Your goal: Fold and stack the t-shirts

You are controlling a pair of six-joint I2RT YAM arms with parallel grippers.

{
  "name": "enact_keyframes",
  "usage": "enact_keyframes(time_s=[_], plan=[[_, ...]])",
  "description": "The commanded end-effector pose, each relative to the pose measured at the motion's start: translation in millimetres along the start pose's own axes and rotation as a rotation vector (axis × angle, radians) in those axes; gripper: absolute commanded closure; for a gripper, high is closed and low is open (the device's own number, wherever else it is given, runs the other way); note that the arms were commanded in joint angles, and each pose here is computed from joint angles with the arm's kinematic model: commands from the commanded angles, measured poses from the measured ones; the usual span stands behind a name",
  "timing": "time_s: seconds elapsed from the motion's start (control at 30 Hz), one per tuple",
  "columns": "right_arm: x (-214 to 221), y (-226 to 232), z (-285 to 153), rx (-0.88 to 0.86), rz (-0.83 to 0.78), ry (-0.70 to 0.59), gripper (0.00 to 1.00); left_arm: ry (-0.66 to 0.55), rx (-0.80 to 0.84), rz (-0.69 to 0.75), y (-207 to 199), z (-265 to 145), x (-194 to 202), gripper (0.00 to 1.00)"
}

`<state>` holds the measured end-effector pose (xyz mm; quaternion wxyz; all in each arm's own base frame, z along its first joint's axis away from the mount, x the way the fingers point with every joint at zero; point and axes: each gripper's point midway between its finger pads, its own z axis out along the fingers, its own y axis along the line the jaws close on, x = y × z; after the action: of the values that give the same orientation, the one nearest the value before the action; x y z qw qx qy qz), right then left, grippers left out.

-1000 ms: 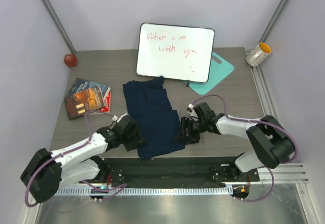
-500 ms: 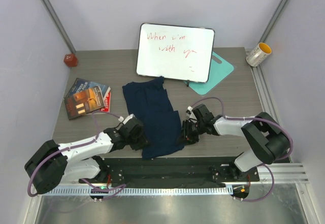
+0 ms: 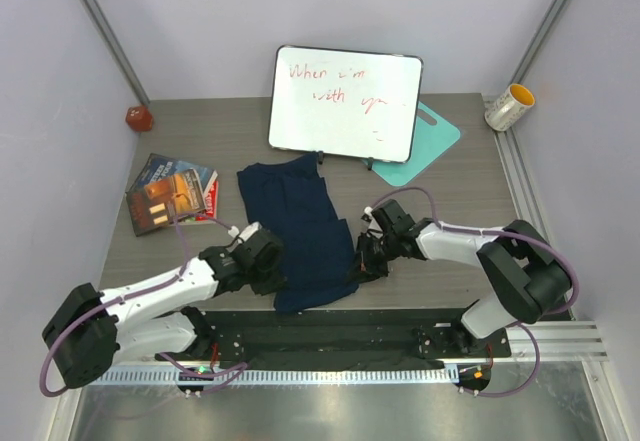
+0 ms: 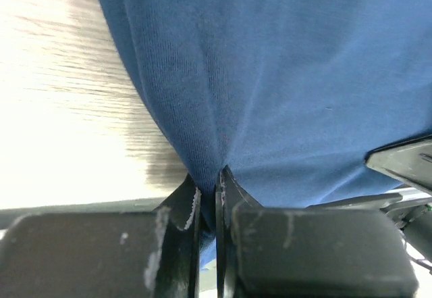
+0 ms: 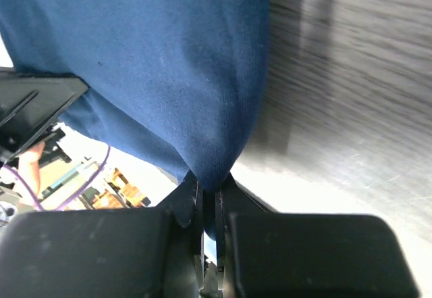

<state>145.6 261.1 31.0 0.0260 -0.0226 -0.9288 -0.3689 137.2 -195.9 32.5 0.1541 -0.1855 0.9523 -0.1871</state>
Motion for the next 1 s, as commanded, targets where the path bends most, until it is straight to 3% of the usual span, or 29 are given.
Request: enact_keyframes(time_s=[0.0, 0.63, 0.97], plan=[[-12.0, 27.9, -15.9, -0.033, 0.013, -0.040, 0.99, -0.097, -0.152, 0.046, 22.4, -23.6, -22.1, 1.00], [-58.1, 119.2, -51.4, -0.124, -0.060, -0.049, 0.97, -0.286, -0.193, 0.012, -10.3, -67.5, -74.9, 1.00], [-95.9, 133.1, -50.2, -0.171, -0.043, -0.002, 0.97, -0.373, -0.219, -0.047, -13.6, -94.0, -110.2, 1.00]])
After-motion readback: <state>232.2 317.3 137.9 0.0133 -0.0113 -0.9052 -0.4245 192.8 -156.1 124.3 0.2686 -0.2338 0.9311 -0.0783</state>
